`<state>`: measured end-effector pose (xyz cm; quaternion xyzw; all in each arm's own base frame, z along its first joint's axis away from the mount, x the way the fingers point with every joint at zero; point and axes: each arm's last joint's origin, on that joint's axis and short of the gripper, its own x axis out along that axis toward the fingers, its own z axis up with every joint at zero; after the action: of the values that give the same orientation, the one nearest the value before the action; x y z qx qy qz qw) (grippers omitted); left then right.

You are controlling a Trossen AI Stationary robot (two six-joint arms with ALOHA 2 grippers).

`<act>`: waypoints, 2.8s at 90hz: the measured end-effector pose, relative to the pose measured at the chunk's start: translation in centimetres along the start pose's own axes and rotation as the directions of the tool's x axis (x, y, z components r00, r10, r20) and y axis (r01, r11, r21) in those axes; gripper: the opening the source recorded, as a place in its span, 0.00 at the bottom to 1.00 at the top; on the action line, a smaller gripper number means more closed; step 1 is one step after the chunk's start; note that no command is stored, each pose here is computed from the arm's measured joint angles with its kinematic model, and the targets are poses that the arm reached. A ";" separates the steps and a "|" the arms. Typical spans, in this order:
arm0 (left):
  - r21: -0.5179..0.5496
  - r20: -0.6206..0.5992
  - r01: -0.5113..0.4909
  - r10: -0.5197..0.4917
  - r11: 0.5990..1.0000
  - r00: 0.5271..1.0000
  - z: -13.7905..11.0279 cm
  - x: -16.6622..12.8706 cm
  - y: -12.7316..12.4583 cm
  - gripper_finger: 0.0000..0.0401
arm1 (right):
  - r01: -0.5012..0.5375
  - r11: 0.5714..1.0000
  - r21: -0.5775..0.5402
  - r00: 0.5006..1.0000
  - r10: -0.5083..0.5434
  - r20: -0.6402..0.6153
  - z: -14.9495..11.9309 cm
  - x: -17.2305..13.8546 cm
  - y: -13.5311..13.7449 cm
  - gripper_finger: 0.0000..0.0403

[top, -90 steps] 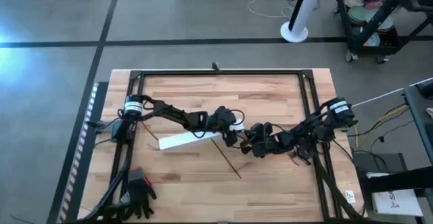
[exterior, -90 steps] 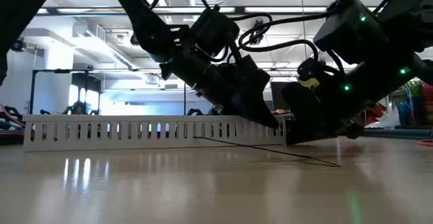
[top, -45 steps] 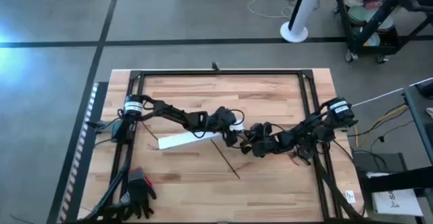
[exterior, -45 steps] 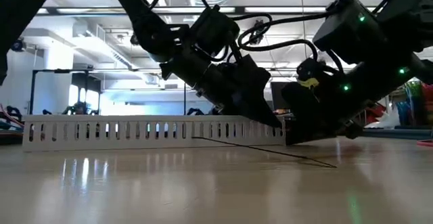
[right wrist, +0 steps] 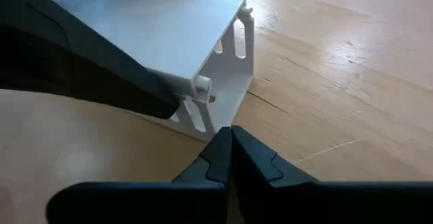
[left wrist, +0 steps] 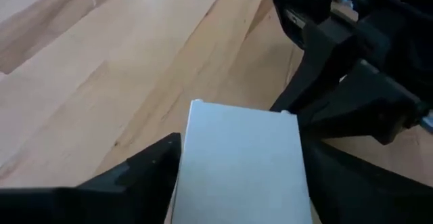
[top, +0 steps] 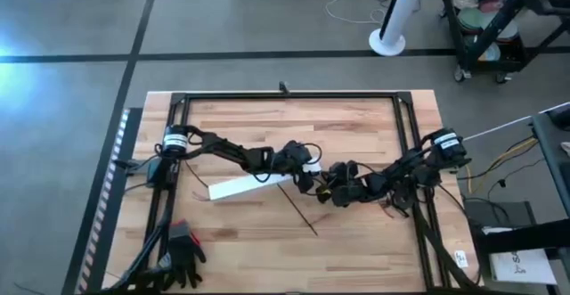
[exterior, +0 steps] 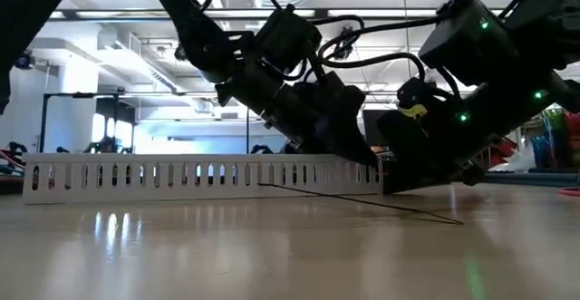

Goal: Ziptie cables
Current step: Close the white cable duct, then return to Home Position

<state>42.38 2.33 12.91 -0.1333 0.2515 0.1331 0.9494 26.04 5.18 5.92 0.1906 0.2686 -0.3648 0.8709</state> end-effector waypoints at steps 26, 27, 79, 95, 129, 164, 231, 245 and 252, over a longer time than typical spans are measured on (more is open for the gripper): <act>0.000 0.005 0.001 -0.001 1.000 1.000 0.1 0.0 0.0 0.62 | 0.000 1.000 0.008 1.000 0.000 -0.001 0.0 0.0 0.0 0.00; 0.000 0.005 0.001 -0.001 1.000 1.000 0.1 0.0 0.0 0.61 | 0.000 1.000 0.008 1.000 0.000 -0.001 0.0 0.0 0.0 0.00; 0.031 0.042 -0.013 0.011 0.999 0.999 0.2 0.1 0.0 0.56 | 0.005 1.000 0.013 1.000 -0.005 -0.002 0.1 0.1 -0.1 0.00; 0.031 0.050 -0.013 0.011 0.999 0.999 0.0 0.4 0.0 0.54 | 0.004 1.000 0.015 1.000 -0.004 -0.004 0.1 0.1 -0.1 0.00; 0.046 0.056 -0.013 0.010 0.999 0.998 0.0 0.4 0.0 0.55 | 0.002 1.000 0.029 1.000 -0.002 -0.006 0.1 0.1 -0.1 0.00; 0.055 0.043 0.004 -0.007 0.999 0.999 1.3 -0.9 -0.4 0.71 | -0.029 0.999 -0.032 0.998 0.027 -0.058 1.3 -1.6 -0.2 0.00; 0.000 0.337 -0.100 0.094 0.995 0.937 5.8 -13.0 6.4 0.49 | -0.558 0.793 -0.244 0.799 0.593 0.099 9.2 -3.5 -10.9 0.00; -0.057 0.420 -0.178 0.185 0.982 0.888 4.4 -18.3 7.6 0.42 | -0.562 0.770 -0.301 0.767 0.622 0.158 9.0 -4.7 -13.1 0.00; -0.094 0.467 -0.221 0.239 0.971 0.851 3.6 -20.9 7.9 0.39 | -0.546 0.775 -0.318 0.757 0.619 0.208 8.7 -5.6 -13.9 0.00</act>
<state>23.97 6.90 25.14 -0.0831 0.0226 0.2788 0.9565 15.36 -5.63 14.26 0.1018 0.1013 -0.0630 0.9876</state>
